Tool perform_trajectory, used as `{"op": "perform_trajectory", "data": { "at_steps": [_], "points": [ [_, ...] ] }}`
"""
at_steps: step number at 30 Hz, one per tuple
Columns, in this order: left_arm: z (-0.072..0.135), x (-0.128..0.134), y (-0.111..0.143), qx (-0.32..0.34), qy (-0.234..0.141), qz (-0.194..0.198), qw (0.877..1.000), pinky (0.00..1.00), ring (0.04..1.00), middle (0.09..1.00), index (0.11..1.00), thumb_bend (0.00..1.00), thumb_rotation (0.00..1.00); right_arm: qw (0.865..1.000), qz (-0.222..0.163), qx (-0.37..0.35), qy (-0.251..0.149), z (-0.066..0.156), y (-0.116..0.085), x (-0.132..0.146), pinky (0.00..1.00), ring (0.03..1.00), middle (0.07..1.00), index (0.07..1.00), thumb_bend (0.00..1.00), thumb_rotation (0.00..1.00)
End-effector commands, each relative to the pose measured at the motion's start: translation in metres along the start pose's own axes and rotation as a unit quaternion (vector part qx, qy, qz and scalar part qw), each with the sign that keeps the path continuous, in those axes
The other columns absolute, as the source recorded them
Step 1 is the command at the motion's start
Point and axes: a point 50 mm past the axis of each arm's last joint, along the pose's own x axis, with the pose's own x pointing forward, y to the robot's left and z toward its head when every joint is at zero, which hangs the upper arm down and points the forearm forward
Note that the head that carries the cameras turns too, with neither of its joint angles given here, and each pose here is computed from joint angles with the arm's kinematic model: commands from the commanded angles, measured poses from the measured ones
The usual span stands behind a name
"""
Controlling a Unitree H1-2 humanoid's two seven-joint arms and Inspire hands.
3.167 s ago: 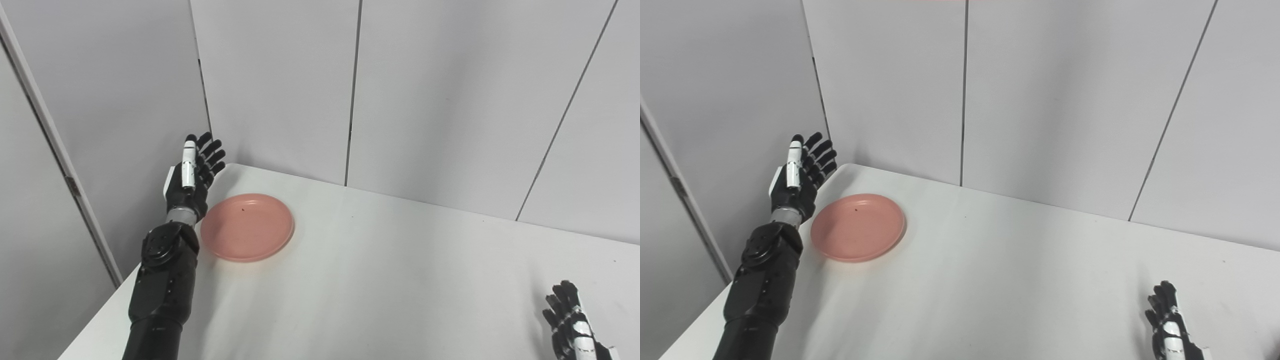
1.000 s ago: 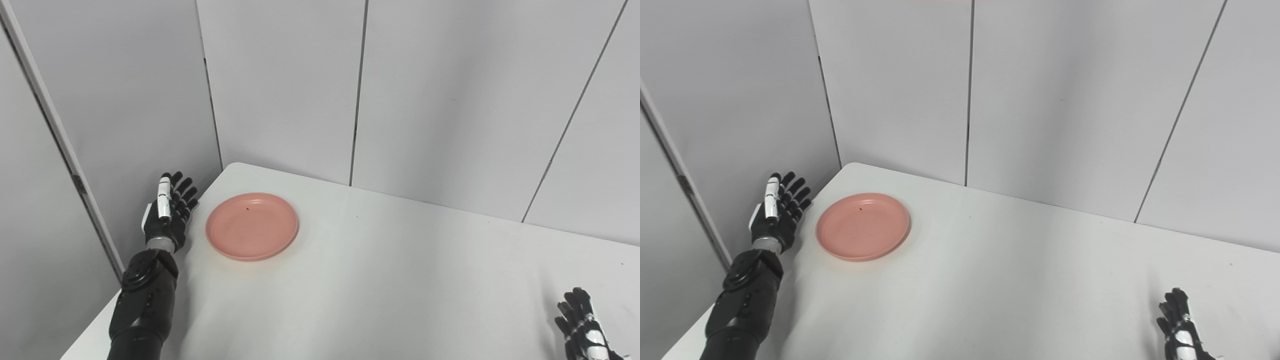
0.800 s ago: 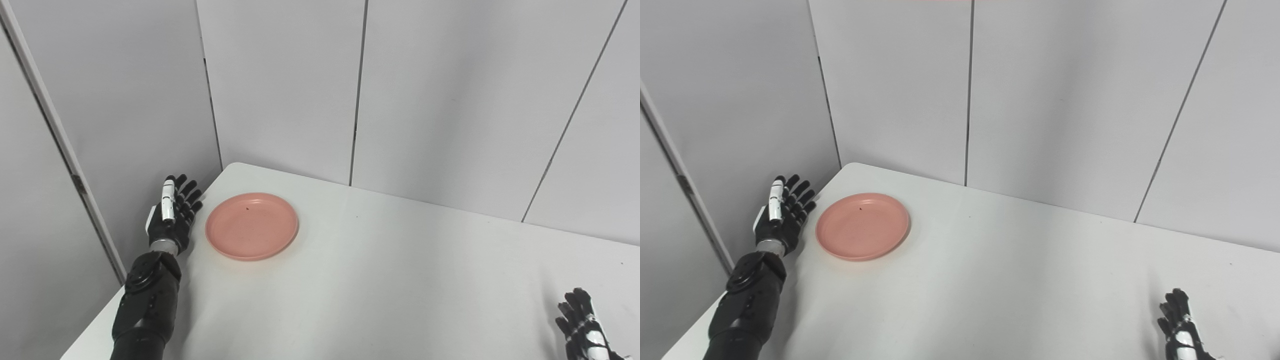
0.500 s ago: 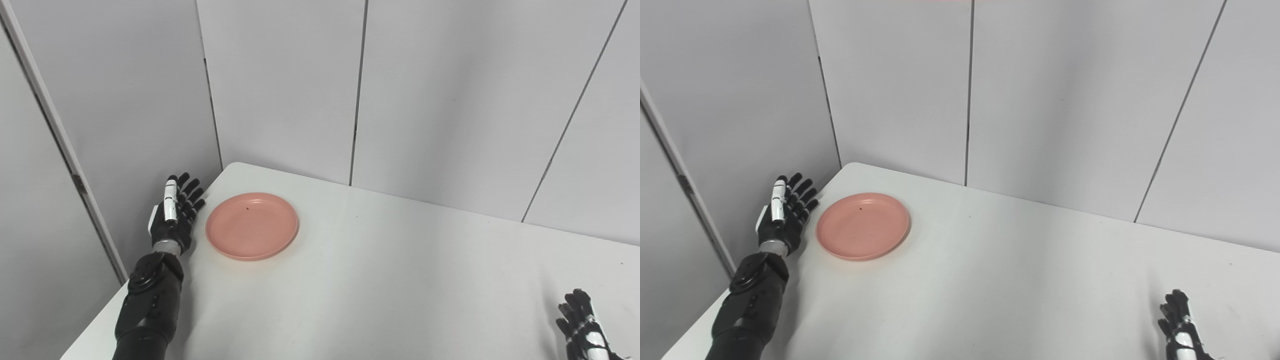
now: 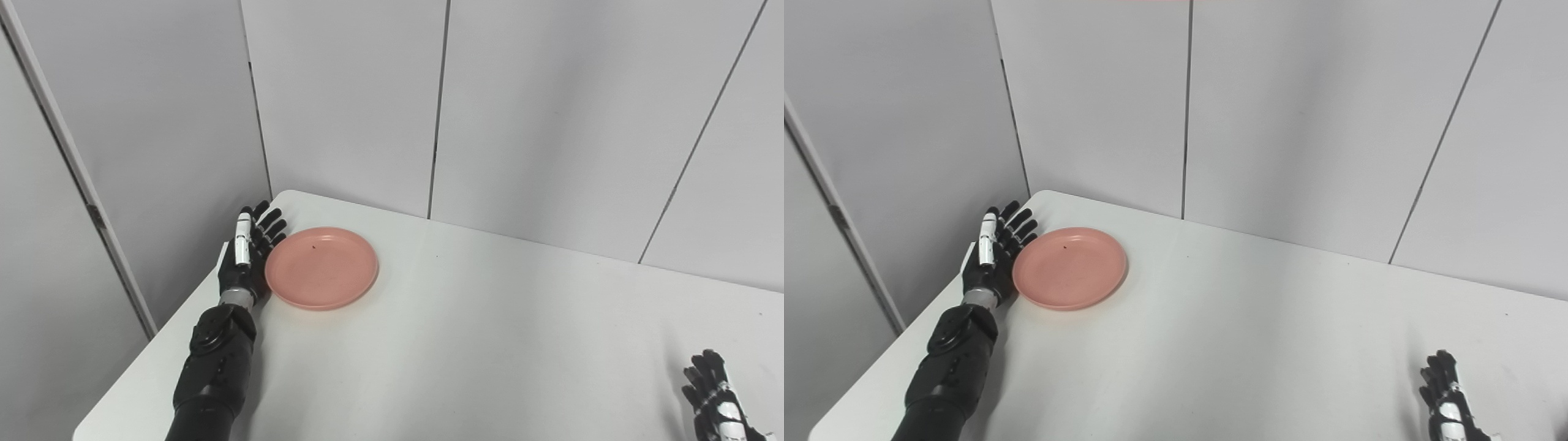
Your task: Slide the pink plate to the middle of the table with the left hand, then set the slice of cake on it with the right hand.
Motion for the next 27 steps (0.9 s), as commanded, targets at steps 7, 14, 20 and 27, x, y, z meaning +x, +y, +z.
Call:
{"op": "perform_trajectory", "data": {
  "at_steps": [7,14,20,27],
  "points": [
    [-0.015,-0.009,-0.020,0.013,0.033,-0.021,0.999,0.87,0.852,0.852,0.846,0.37,1.00,0.999,-0.017,0.011,0.046,-0.021,0.002,-0.017,0.98,0.974,0.975,0.983,0.38,1.00],
    [-0.027,-0.020,-0.049,0.019,0.058,-0.062,0.996,0.85,0.855,0.855,0.839,0.38,1.00,0.999,-0.014,0.008,0.049,-0.021,0.003,-0.018,0.98,0.974,0.972,0.981,0.38,1.00],
    [-0.035,-0.026,-0.066,0.035,0.069,-0.089,0.993,0.83,0.852,0.852,0.836,0.38,1.00,0.999,-0.011,0.012,0.048,-0.022,0.006,-0.017,0.99,0.977,0.973,0.983,0.40,1.00],
    [-0.039,-0.033,-0.083,0.029,0.088,-0.117,0.989,0.82,0.847,0.849,0.835,0.40,1.00,0.999,-0.013,0.013,0.044,-0.023,0.012,-0.017,0.97,0.968,0.969,0.979,0.41,1.00]
  ]
}}
